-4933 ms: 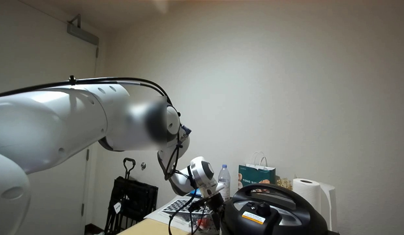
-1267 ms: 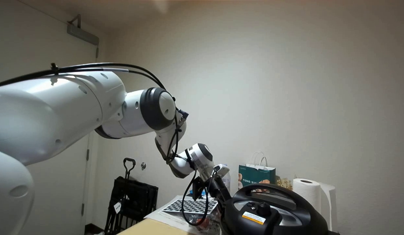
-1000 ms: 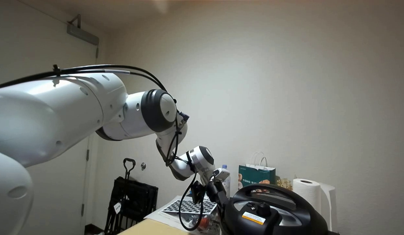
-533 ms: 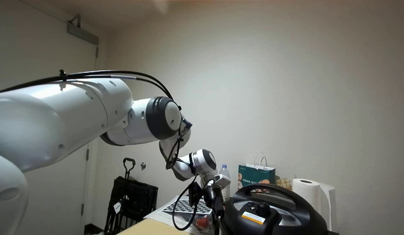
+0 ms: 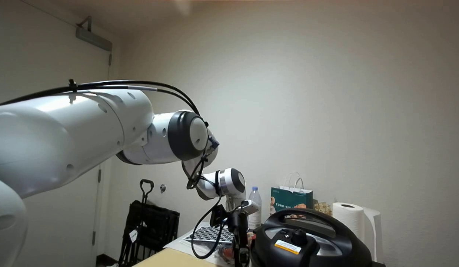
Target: Move the black cable to the right
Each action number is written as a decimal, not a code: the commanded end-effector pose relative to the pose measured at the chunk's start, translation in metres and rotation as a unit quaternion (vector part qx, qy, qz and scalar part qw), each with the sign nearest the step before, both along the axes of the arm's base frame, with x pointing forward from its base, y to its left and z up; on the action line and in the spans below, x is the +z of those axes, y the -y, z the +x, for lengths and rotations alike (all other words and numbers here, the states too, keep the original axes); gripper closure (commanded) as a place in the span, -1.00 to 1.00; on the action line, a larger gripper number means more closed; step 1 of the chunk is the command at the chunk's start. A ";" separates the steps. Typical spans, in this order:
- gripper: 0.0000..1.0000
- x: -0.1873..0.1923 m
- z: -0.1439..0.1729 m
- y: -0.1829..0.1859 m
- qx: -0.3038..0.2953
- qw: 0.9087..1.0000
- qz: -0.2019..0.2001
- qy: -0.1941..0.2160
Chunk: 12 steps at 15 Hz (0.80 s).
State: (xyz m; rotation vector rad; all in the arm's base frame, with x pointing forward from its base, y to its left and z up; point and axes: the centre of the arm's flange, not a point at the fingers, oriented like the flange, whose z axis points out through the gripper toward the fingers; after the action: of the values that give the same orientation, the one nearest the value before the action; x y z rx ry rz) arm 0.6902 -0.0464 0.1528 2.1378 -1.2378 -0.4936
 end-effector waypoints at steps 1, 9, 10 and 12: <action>-1.00 0.018 -0.007 -0.026 0.022 0.995 0.075 -0.057; -1.00 0.070 -0.025 -0.041 0.001 0.991 0.125 -0.043; -1.00 0.078 -0.029 -0.042 0.009 0.993 0.113 -0.022; -1.00 0.065 0.002 -0.043 0.009 0.994 0.103 -0.019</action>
State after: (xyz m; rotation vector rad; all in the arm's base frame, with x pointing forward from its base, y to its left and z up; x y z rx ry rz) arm 0.6925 -0.0032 0.2183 2.2984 -1.1910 -0.6747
